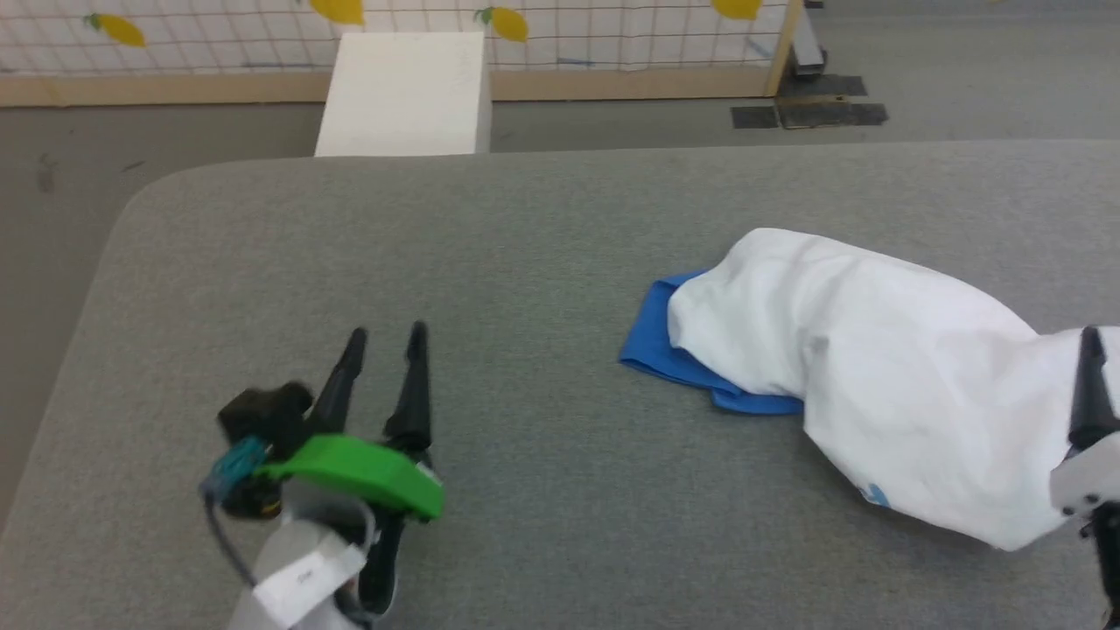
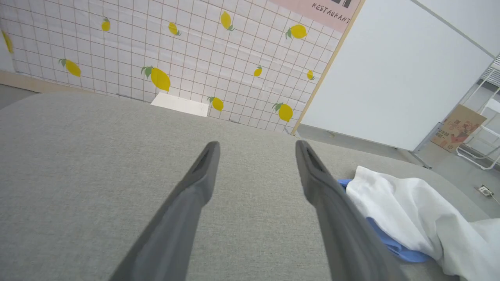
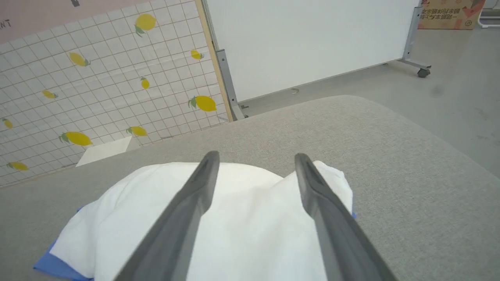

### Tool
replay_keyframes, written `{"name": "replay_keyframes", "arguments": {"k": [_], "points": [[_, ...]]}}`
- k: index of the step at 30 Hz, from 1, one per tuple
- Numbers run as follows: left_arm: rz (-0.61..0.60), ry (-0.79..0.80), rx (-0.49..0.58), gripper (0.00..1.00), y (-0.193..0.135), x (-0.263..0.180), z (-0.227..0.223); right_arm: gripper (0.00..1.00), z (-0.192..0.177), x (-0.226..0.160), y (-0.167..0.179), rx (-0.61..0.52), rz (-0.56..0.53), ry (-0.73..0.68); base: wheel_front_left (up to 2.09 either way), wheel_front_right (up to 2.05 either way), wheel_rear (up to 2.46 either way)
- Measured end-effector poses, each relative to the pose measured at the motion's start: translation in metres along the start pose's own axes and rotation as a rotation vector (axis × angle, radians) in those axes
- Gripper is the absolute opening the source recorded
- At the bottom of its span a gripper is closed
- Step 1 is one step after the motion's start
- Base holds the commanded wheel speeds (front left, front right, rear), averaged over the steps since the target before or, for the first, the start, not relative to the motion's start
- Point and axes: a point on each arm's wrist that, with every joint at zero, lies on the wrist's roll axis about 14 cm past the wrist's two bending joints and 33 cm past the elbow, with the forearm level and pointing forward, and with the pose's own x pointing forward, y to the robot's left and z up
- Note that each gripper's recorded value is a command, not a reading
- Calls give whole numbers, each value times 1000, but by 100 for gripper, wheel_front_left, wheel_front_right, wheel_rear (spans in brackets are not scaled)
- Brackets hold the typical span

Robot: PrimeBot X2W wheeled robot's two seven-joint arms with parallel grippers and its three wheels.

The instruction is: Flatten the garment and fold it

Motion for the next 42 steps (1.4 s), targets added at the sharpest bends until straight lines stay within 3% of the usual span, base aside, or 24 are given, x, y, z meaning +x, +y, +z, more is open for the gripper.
{"name": "replay_keyframes", "arguments": {"k": [5, 9, 15, 21, 30, 31, 33, 34, 35, 36, 37, 42], "points": [[-187, 124, -7, 100, -62, 40, -10, 100, -21, -19, -12, 13, -17, 42, 0, 0, 0], [-334, 381, -13, 100, -116, 62, -44, 100, -29, -27, -26, 25, -53, 57, 0, 0, 0], [-470, 728, 117, 100, -170, 62, -98, 100, -29, -34, -45, 12, -107, 59, 0, 0, 0], [-475, 930, 212, 100, -173, 58, -144, 100, -39, -41, -64, -2, -168, 83, 0, 0, 0], [-440, 1030, 205, 100, -161, 63, -185, 100, -54, -46, -79, -7, -219, 114, 0, 0, 0], [-440, 1025, 201, 48, -161, 64, -186, 100, -54, -45, -80, -9, -223, 115, 0, 0, 0], [-433, 1010, 202, 0, -161, 69, -188, 100, -55, -44, -81, -13, -228, 119, 0, 0, 0], [-424, 997, 211, 2, -159, 72, -187, 100, -57, -44, -81, -15, -228, 123, 0, 0, 0], [-423, 996, 222, 22, -158, 72, -187, 100, -57, -44, -81, -15, -227, 125, 0, 0, 0], [-421, 1007, 226, 30, -156, 71, -188, 100, -58, -43, -80, -14, -224, 124, 0, 0, 0], [-426, 1015, 220, 0, -156, 70, -189, 100, -58, -43, -79, -13, -222, 126, 0, 0, 0], [-446, 1054, 207, 0, -157, 61, -191, 100, -59, -41, -76, -7, -212, 125, 0, 0, 0]]}}
